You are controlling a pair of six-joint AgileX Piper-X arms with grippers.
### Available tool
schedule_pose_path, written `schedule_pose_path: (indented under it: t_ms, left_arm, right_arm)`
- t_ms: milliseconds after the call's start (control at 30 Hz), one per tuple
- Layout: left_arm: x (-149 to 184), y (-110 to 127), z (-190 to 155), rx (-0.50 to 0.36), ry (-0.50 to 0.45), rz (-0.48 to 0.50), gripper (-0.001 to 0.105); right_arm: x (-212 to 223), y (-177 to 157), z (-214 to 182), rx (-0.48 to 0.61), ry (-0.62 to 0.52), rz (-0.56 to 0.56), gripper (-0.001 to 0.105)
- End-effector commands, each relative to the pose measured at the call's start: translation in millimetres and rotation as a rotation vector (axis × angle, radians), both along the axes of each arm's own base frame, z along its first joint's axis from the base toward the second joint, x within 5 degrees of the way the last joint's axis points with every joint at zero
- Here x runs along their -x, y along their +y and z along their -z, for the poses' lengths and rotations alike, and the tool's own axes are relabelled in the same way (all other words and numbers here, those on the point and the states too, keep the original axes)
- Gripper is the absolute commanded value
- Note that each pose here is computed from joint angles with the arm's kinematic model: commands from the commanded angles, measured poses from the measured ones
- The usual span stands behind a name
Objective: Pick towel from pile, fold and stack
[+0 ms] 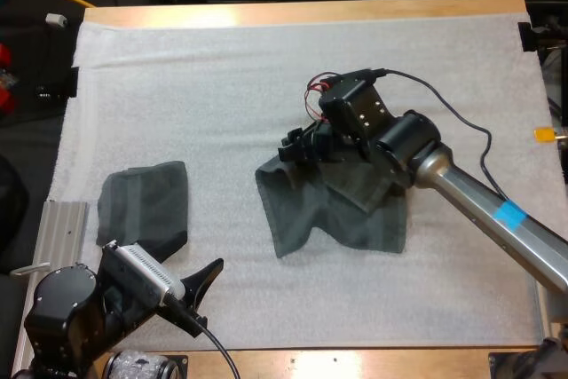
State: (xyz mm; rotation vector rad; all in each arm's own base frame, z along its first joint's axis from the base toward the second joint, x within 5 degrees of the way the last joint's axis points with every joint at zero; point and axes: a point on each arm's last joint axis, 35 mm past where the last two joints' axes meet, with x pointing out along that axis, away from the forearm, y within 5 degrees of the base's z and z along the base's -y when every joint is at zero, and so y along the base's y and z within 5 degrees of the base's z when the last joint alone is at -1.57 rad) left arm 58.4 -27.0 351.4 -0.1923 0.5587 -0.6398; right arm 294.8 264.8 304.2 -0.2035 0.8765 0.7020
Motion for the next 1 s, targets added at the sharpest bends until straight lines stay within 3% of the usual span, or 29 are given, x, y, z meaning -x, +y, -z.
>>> schedule_pose_path:
  t_ms: [0, 467, 667, 967]
  left_arm:
    - [0, -1, -2, 0.011, -0.005, 0.006, 0.060]
    - [0, -1, -2, 0.011, -0.005, 0.006, 0.060]
    - [0, -1, -2, 0.011, -0.005, 0.006, 0.060]
    - [0, 0, -2, 0.010, 0.005, 0.006, 0.060]
  right_arm:
    - [4, -5, -14, -0.006, -0.023, 0.000, 0.069]
    - [57, -52, -57, 0.118, 0.082, -0.012, 0.069]
    - [79, -78, -75, 0.227, 0.049, 0.059, 0.069]
    - [110, -109, -99, 0.290, 0.022, 0.109, 0.069]
